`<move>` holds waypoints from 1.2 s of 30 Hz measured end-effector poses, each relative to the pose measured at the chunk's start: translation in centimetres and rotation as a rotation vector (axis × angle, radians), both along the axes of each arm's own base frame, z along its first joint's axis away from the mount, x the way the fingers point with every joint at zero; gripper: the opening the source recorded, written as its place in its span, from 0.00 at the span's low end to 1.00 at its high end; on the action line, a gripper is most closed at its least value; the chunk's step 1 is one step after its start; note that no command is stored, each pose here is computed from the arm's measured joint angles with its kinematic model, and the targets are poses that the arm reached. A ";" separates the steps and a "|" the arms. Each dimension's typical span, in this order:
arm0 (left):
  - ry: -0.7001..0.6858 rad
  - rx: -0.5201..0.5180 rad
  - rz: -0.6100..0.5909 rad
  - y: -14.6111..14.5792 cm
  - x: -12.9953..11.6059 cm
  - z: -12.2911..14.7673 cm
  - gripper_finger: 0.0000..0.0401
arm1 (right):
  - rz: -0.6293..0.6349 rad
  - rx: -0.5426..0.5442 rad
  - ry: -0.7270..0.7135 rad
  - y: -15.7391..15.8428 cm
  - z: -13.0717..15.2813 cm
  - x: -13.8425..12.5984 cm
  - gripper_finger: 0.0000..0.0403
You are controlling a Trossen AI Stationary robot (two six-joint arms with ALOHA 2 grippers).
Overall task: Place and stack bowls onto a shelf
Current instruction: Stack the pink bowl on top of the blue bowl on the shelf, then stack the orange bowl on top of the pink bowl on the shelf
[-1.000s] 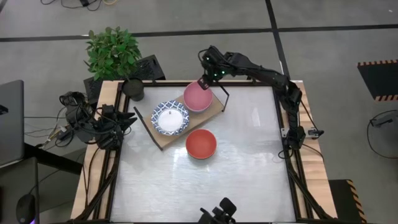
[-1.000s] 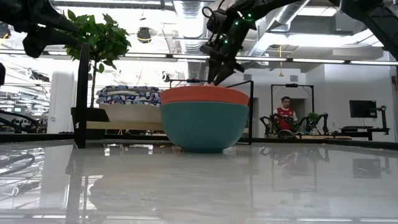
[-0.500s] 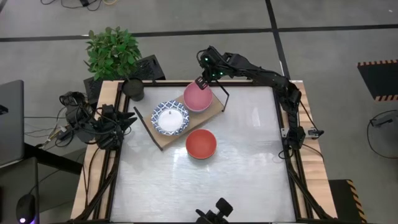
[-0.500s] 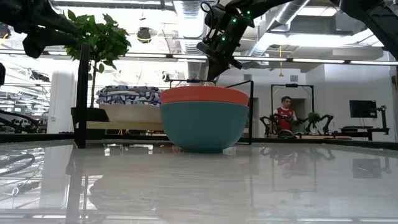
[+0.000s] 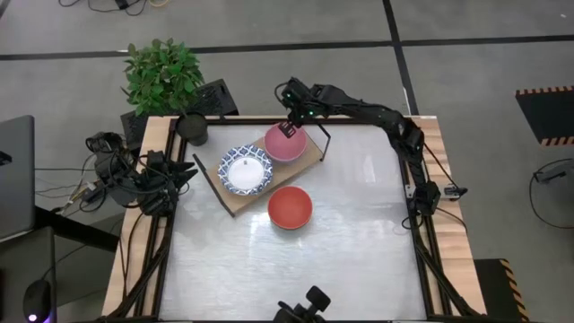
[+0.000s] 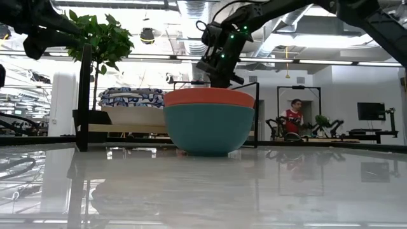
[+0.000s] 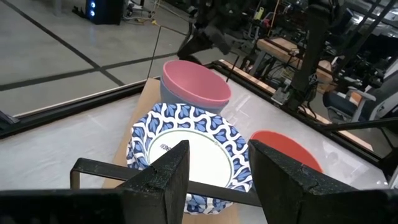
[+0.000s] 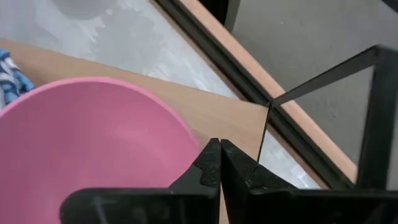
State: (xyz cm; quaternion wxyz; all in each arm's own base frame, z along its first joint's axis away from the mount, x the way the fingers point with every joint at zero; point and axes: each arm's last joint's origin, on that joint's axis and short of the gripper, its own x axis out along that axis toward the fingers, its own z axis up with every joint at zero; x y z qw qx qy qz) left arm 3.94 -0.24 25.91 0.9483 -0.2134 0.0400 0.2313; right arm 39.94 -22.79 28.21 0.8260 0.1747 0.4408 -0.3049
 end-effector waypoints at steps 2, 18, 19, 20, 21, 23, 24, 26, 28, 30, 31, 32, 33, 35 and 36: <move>0.000 0.000 0.000 0.0 0.0 0.0 0.38 | 0.008 -0.002 0.001 0.1 0.0 0.0 0.05; -0.006 -0.013 0.002 0.0 0.0 0.0 0.38 | 0.228 0.207 0.105 7.1 3.5 -1.9 0.10; -0.006 -0.013 0.002 0.0 0.0 0.0 0.38 | 0.245 0.223 0.139 8.0 3.4 -1.9 0.11; -0.006 -0.013 0.002 0.0 0.0 0.0 0.38 | 0.264 0.239 0.176 9.0 3.2 -1.9 0.11; -0.006 -0.013 0.002 0.0 0.0 0.0 0.38 | 0.290 0.250 0.206 10.0 3.1 -1.8 0.13; -0.006 -0.013 0.002 0.0 0.0 0.0 0.38 | 0.356 0.253 0.246 12.1 2.4 -1.4 0.15; -0.006 -0.013 0.002 0.0 0.0 0.0 0.38 | 0.382 0.256 0.263 13.2 1.8 -1.1 0.17; -0.008 -0.017 0.003 0.0 0.0 0.0 0.38 | 0.420 0.268 0.302 15.0 0.7 -0.8 0.21; -0.008 -0.018 0.003 0.0 0.0 0.0 0.38 | 0.447 0.270 0.314 16.5 -0.2 -0.5 0.26; -0.008 -0.016 0.002 0.0 0.0 0.0 0.38 | 0.454 0.262 0.311 17.5 -1.1 -0.2 0.31; -0.007 -0.016 0.003 0.0 0.0 0.0 0.38 | 0.448 0.248 0.306 17.8 -1.6 0.0 0.34; -0.008 -0.016 0.002 0.0 0.0 0.0 0.38 | 0.439 0.231 0.303 17.9 -2.1 0.1 0.37; -0.007 -0.016 0.002 0.0 0.0 0.0 0.38 | 0.428 0.219 0.299 18.0 -2.4 0.2 0.39; -0.009 -0.019 0.003 0.0 0.0 0.0 0.38 | 0.404 0.194 0.277 18.0 -3.0 0.5 0.42; -0.010 -0.022 0.003 0.0 0.0 0.0 0.38 | 0.398 0.189 0.262 17.9 -3.3 0.6 0.43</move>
